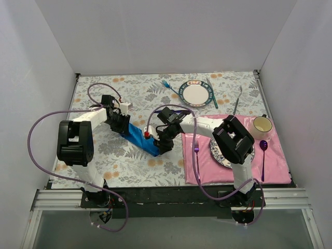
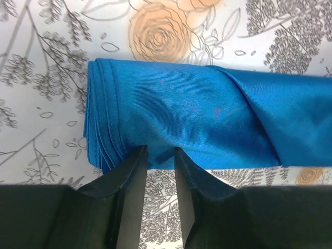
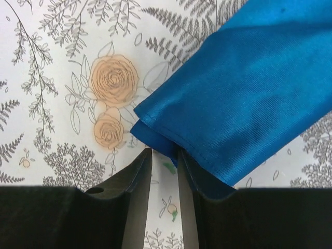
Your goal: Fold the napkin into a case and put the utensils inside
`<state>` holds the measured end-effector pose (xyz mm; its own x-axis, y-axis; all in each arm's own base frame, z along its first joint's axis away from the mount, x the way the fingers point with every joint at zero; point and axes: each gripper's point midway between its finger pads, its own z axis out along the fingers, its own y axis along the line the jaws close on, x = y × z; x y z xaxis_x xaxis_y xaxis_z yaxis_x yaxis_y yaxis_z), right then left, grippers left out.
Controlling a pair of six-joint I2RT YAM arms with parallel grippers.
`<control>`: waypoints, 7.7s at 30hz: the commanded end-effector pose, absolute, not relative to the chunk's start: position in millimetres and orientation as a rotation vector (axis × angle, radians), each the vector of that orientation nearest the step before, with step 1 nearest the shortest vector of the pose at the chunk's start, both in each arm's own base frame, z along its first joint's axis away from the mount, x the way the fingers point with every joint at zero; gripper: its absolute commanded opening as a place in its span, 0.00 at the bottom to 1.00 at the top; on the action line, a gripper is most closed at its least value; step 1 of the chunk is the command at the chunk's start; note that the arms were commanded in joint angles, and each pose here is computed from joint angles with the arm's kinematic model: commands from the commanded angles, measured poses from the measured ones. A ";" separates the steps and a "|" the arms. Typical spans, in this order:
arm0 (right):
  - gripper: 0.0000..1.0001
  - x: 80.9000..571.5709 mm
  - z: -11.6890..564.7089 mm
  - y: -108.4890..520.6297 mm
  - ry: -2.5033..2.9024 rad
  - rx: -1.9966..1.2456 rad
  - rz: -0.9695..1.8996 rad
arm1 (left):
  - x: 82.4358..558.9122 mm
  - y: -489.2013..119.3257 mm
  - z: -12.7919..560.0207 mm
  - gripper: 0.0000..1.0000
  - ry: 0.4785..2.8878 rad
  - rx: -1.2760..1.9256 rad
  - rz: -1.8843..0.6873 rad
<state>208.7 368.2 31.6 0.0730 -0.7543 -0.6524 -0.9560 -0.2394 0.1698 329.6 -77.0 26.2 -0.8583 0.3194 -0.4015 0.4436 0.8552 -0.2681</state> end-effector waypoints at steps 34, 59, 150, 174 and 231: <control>0.40 223.4 60.8 425.9 1.665 -1.920 1.044 | 383.1 -57.1 49.8 0.34 2.605 0.227 -0.639; 0.88 337.7 235.9 397.6 1.576 -1.485 0.867 | 422.8 -77.8 206.7 0.98 2.121 0.404 -0.603; 0.56 532.6 77.6 346.3 2.003 -1.099 0.374 | 410.8 -77.0 216.2 0.98 2.077 0.280 -0.599; 0.03 369.7 32.1 324.0 2.301 -1.511 0.514 | 397.5 -72.3 214.5 0.98 2.069 0.279 -0.555; 0.26 355.1 -21.2 318.2 2.350 -1.695 0.444 | 383.3 -66.5 221.1 0.98 2.058 0.265 -0.502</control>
<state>441.0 351.3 26.5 -0.3166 -0.7184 -0.6194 -0.9187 0.3948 0.0118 390.3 -67.8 200.2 -0.5617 -0.0184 -0.8272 0.3719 0.8874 -0.2723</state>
